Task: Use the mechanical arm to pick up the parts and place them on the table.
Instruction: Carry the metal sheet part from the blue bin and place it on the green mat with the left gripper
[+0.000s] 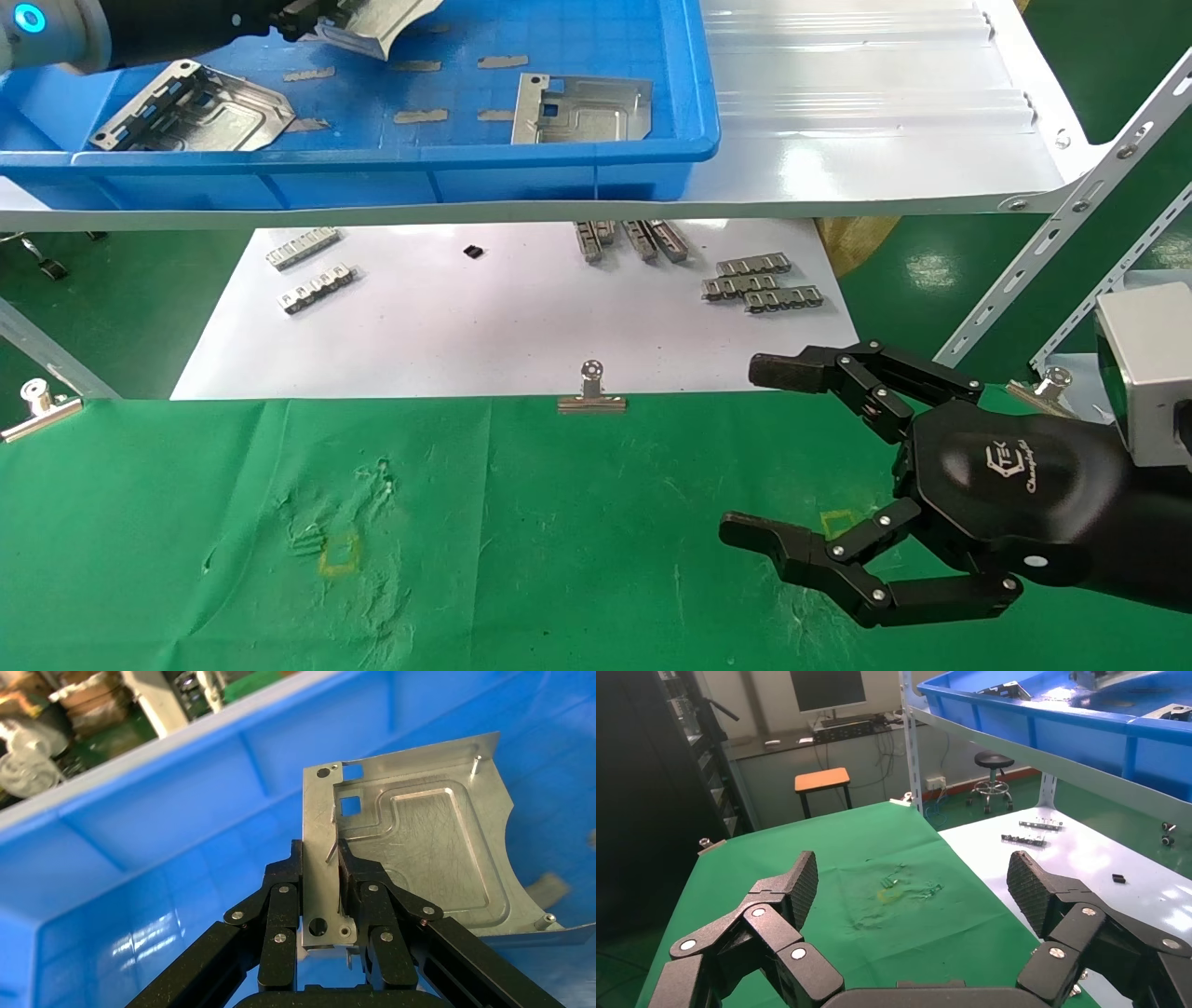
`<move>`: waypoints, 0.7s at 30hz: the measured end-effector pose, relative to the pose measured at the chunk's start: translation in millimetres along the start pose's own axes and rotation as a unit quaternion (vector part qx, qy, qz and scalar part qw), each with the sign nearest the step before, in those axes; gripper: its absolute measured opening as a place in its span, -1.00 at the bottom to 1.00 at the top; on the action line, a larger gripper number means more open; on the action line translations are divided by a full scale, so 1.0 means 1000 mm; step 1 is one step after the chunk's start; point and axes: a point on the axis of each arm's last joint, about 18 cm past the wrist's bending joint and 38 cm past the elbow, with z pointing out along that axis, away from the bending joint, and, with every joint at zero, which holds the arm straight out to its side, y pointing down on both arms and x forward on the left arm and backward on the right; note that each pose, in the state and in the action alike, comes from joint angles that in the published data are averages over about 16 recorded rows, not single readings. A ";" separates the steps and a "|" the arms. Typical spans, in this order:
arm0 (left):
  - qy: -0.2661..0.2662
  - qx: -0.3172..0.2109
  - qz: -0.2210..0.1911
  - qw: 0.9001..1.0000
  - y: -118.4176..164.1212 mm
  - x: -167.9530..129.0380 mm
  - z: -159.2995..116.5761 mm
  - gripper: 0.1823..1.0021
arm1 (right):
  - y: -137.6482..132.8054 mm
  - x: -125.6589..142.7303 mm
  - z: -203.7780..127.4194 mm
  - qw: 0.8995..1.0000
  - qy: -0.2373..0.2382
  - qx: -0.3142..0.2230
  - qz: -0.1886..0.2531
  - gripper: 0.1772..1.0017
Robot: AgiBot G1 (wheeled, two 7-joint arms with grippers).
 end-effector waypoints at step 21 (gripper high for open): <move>0.213 0.100 0.039 0.971 -0.046 0.030 -0.074 -0.79 | 0.000 0.000 0.000 1.000 0.000 0.000 0.000 1.00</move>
